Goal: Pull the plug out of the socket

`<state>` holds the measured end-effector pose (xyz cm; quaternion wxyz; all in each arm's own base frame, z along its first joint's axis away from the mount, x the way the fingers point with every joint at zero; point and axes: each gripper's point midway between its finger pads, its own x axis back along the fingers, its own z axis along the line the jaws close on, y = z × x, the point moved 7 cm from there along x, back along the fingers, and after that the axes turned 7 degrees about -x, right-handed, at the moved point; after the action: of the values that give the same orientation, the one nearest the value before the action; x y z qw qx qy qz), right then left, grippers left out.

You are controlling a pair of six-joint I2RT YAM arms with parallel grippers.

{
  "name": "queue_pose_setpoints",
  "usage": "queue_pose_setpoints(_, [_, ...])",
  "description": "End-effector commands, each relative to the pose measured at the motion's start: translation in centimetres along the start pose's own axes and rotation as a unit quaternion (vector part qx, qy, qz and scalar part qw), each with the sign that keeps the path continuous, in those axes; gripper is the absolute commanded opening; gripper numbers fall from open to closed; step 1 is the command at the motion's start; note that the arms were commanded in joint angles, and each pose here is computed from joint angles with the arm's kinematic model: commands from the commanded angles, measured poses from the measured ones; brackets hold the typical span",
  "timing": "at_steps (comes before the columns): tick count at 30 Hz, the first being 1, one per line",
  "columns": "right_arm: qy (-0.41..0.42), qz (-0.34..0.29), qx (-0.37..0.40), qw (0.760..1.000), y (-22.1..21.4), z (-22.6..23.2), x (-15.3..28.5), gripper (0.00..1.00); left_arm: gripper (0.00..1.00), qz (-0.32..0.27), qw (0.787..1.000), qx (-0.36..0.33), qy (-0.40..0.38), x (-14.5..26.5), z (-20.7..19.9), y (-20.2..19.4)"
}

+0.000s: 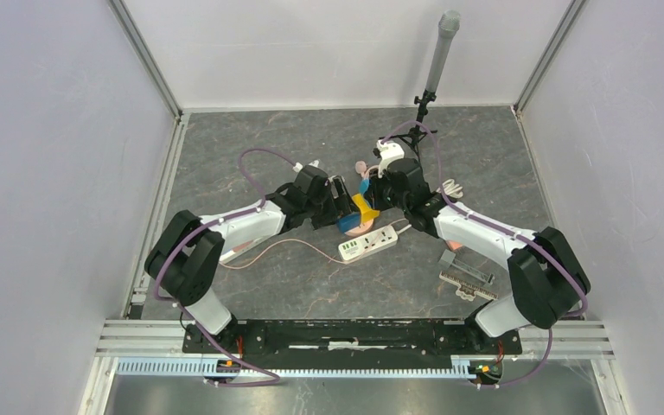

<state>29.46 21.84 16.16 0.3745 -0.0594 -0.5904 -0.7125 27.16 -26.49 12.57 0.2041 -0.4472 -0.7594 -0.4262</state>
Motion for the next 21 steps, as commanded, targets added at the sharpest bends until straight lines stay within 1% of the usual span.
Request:
queue_pose_setpoints(1, [0.020, 0.001, -0.021, 1.000, 0.8, 1.1, 0.3, 0.00, 0.86, 0.012, 0.998, -0.037, 0.055, -1.3, 1.8, -1.3])
queue_pose_setpoints(3, [0.040, 0.003, -0.026, 0.999, 1.0, 1.6, 0.4, 0.00, 0.86, 0.010, 0.996, -0.040, 0.076, -1.5, 2.6, -1.6])
queue_pose_setpoints(8, [0.054, 0.006, -0.034, 0.998, 1.1, 1.9, 0.3, 0.00, 0.84, 0.018, 0.994, -0.046, 0.100, -1.6, 3.8, -2.3])
queue_pose_setpoints(10, [0.075, 0.013, -0.045, 0.996, 1.0, 2.3, 0.3, 0.00, 0.84, 0.020, 0.993, -0.050, 0.108, -1.6, 4.1, -2.4])
queue_pose_setpoints(15, [0.121, 0.007, -0.079, 0.989, 1.6, 3.1, 0.8, 0.00, 0.86, 0.028, 0.991, -0.056, 0.122, -1.7, 5.0, -3.0])
queue_pose_setpoints(21, [0.134, 0.007, -0.102, 0.986, 1.3, 3.1, 0.8, 0.00, 0.85, 0.037, 0.989, -0.058, 0.128, -1.8, 5.5, -3.5])
